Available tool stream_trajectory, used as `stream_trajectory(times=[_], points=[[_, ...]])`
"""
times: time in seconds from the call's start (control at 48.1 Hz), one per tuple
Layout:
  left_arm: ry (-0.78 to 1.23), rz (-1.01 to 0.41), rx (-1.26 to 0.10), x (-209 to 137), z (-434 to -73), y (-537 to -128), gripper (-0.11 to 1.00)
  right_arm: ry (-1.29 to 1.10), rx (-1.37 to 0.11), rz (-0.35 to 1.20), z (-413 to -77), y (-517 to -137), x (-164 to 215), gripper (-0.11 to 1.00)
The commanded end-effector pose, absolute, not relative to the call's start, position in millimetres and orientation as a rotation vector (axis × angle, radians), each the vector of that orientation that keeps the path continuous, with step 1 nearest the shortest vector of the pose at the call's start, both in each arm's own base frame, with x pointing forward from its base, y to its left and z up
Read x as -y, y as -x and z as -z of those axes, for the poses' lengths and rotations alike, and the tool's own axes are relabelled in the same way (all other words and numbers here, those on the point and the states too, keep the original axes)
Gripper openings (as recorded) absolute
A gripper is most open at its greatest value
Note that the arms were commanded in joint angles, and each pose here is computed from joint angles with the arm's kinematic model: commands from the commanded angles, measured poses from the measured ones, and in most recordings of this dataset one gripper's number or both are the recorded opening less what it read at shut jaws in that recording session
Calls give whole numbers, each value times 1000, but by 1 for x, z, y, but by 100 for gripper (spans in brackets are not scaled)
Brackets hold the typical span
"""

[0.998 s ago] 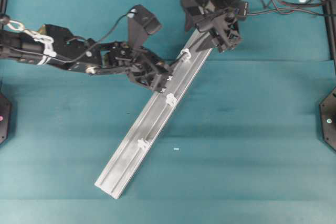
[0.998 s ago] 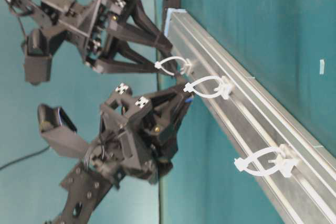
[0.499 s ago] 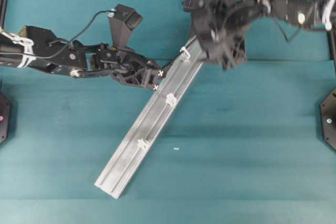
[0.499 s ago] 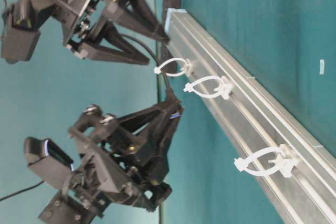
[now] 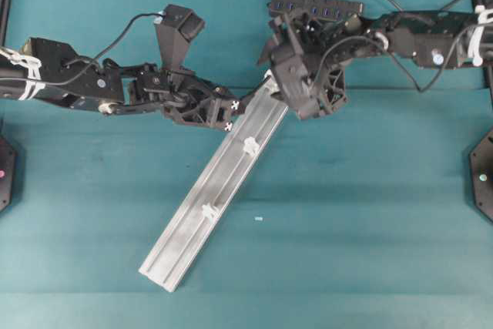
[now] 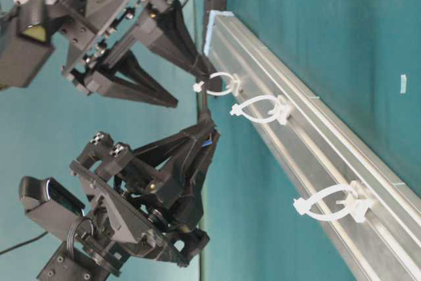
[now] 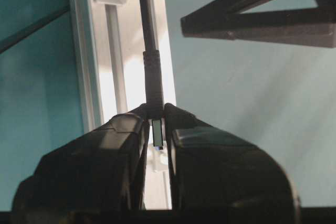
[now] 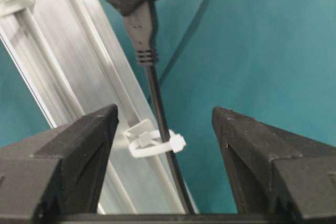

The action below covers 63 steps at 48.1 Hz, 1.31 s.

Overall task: Pass the USB cable through three rings with both arms.
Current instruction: 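Release the right gripper and pull the cable through with the left gripper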

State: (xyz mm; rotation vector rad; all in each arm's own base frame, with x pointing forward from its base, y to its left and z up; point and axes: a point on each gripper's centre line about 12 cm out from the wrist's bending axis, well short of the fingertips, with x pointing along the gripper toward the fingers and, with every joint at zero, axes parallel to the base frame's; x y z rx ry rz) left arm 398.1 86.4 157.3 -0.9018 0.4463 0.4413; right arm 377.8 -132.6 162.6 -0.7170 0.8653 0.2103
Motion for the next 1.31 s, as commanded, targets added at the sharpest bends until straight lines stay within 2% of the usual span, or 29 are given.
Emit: stream_trajectory(times=[0.0,0.312,0.707,0.79,0.957,1.019,1.29], points=[[896,-402,-374,-85,-186,-400,9,726,-857,-199,-162,-382,132,78],[896,-404,-377,-85,-186,-400,9,735,-859,-206,-158,-385,130,76],[894,-403,-375,-85,-186,-401,9,726,-882,-225,-148,-386,130,68],[894,-403,-375,-85,-186,-401,9,728,-881,-223,-148,-387,131,59],[894,-402,-374,-85,-187,-401,9,734,-871,-212,-150,-390,132,20],[894,-401,-372,-85,-187,-402,9,736,-868,-209,-150,-391,133,8],[884,-398,-373,-85,-187,-402,9,737,-867,-209,-151,-392,133,7]])
